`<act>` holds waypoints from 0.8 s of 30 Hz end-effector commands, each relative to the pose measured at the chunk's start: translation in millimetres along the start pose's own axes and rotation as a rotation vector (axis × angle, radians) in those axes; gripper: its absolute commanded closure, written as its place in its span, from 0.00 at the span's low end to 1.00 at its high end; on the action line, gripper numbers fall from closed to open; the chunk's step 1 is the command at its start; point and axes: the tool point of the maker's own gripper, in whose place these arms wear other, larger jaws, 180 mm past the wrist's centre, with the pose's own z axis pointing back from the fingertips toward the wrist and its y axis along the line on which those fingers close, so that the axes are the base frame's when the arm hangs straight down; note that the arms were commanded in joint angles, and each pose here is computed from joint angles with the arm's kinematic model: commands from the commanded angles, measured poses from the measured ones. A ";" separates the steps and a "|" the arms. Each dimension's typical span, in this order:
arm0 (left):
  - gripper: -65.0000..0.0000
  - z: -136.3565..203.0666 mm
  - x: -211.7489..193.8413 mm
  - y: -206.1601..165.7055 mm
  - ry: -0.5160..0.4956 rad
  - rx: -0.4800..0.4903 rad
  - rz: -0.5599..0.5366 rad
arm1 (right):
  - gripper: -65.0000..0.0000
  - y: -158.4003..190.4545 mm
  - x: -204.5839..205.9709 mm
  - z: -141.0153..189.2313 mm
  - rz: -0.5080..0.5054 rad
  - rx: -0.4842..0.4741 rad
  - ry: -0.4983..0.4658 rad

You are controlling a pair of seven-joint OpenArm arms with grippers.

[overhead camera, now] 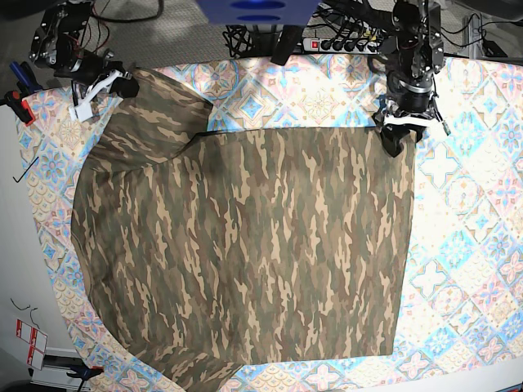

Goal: Fold the T-shirt properly
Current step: 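Lower the left gripper onto the shirt's hem corner and grasp it, then grasp the shirt edge with both grippers and pull it taut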

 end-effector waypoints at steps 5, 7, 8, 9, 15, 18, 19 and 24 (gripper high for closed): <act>0.83 4.7 -28.4 2.2 0.093 0.026 0.025 | 1.00 -4.2 -0.5 5.1 0.021 -0.018 0.015; 1.00 5.6 -29.9 2.6 0.096 0.028 0.028 | 1.00 -4.3 0.1 5.4 0.021 -0.019 0.014; 1.00 6.0 -30.4 3.0 0.097 0.029 0.028 | 1.00 -4.0 -0.4 5.2 0.022 -0.018 0.016; 1.00 6.9 -31.4 3.9 0.099 0.031 0.028 | 1.00 -3.8 -0.2 5.3 0.023 -0.018 0.017; 1.00 16.5 -17.2 -6.3 0.061 0.002 0.018 | 1.00 9.7 21.5 16.4 0.121 -0.027 -0.027; 1.00 20.2 -9.9 -10.9 0.044 -0.011 0.009 | 1.00 17.9 33.4 21.7 0.172 -0.029 -0.050; 1.00 21.0 -8.3 -11.8 0.041 -0.014 0.006 | 1.00 19.2 34.0 22.5 0.181 -0.031 -0.044; 1.00 27.3 -4.2 -16.1 0.031 -0.027 -0.006 | 1.00 20.0 31.8 25.1 0.194 -0.036 -0.014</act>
